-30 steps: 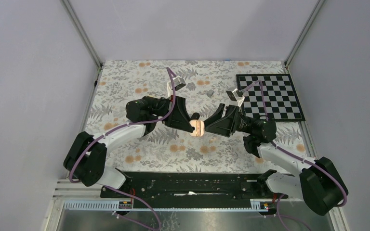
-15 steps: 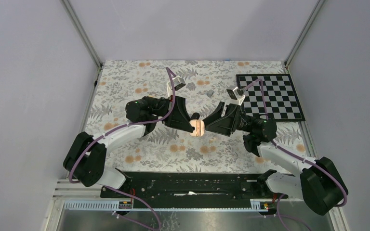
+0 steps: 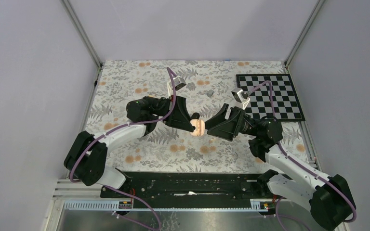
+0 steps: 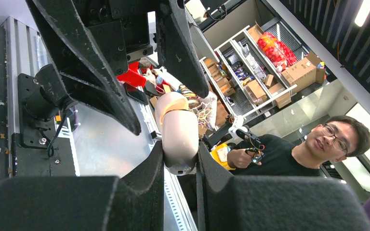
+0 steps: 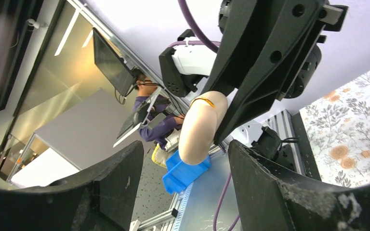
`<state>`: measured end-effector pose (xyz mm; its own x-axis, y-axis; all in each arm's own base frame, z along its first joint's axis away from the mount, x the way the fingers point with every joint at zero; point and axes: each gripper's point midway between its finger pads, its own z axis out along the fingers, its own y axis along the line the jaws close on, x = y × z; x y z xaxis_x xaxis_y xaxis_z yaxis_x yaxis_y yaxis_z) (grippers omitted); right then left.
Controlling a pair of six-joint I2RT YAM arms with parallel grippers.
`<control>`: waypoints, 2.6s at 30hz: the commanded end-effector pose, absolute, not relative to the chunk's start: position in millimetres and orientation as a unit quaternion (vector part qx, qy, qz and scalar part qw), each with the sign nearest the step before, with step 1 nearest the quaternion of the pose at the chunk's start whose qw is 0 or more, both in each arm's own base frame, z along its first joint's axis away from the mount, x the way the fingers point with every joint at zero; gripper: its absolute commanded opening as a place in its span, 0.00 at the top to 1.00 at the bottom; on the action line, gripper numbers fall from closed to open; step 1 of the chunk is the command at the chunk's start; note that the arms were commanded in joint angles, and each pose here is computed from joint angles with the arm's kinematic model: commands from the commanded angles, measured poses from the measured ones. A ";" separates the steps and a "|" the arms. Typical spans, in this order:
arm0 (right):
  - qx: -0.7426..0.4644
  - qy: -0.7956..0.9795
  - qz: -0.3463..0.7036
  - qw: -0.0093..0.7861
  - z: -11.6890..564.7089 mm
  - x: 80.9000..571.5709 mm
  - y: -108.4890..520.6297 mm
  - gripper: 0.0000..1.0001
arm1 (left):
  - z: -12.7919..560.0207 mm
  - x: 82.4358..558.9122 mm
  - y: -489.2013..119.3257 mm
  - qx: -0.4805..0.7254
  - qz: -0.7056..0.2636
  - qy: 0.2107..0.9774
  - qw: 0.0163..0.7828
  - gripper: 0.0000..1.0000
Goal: Insert the wireless bluetooth earbuds into the charging case
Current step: Open the charging case.
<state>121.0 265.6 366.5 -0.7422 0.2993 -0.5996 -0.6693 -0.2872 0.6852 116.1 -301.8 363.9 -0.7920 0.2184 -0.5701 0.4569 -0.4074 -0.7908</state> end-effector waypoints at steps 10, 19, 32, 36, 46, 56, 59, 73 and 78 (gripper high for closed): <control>-0.195 0.513 0.770 0.326 375.5 124.7 276.9 0.25 | 374.8 110.0 -298.1 0.334 -0.789 0.501 0.119 1.00; -0.204 0.501 0.774 0.330 382.2 116.8 277.7 0.40 | 369.8 111.4 -299.1 0.332 -0.788 0.505 0.115 1.00; -0.185 0.512 0.770 0.332 374.2 123.7 278.9 0.52 | 373.7 108.3 -296.8 0.336 -0.788 0.502 0.119 1.00; -0.183 0.508 0.775 0.328 374.6 125.2 280.2 0.62 | 375.5 106.6 -295.8 0.339 -0.788 0.500 0.121 1.00; -0.165 0.526 0.770 0.323 358.6 129.5 280.7 0.92 | 377.9 104.2 -294.1 0.343 -0.788 0.496 0.124 1.00; -0.151 0.538 0.764 0.322 354.7 133.2 280.8 1.00 | 374.4 104.1 -294.1 0.343 -0.786 0.499 0.122 1.00; -0.138 0.562 0.748 0.325 345.8 140.4 282.5 1.00 | 371.9 105.3 -294.5 0.340 -0.786 0.501 0.121 0.83; -0.092 0.625 0.702 0.327 308.7 150.4 276.6 1.00 | 367.1 148.1 -271.0 0.277 -0.770 0.549 0.168 0.27; -0.078 0.646 0.683 0.332 302.6 156.6 275.0 1.00 | 334.5 195.5 -279.4 0.196 -0.687 0.661 0.228 0.23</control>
<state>148.6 278.0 305.4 -0.7924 0.3298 -0.5132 -0.5468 -0.0112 0.8372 166.2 -273.2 352.8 -0.8405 0.0490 -0.5396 0.5111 -0.2593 -0.8195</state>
